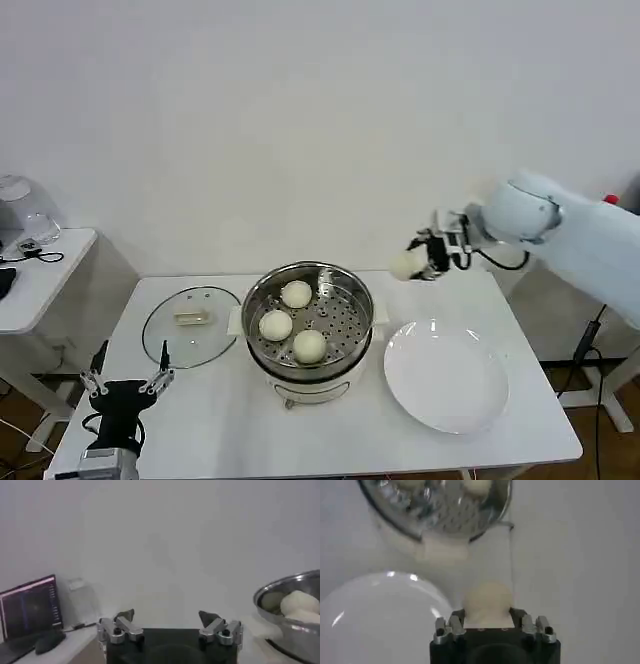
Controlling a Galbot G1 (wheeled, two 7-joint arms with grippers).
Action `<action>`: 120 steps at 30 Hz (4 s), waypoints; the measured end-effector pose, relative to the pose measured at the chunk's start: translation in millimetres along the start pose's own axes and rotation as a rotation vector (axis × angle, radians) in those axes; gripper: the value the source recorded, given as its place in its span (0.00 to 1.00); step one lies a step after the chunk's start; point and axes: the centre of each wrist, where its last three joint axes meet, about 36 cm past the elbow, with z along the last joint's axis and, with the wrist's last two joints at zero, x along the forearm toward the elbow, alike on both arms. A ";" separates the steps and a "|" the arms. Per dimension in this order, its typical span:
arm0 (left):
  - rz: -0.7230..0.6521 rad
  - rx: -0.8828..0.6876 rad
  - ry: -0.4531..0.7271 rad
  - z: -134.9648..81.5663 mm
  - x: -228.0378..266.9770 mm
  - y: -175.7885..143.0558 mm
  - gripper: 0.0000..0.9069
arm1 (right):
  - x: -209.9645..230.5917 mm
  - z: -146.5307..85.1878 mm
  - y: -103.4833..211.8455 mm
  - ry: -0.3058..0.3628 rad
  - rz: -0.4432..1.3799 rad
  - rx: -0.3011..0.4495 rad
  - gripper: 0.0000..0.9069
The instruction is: Take steamed baozi put them in steamer then cover it.
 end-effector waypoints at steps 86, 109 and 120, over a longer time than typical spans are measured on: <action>0.013 -0.110 0.030 23.7 -18.1 8.4 1.00 | -38.5 23.1 131.4 -0.656 0.666 -0.377 1.00; 0.196 -1.012 -0.065 121.7 -86.5 20.3 1.00 | -36.9 153.4 393.7 -0.632 1.076 -0.965 1.00; 0.227 -1.184 -0.106 139.6 -155.3 22.8 1.00 | -22.2 161.3 440.0 -0.553 1.138 -1.015 1.00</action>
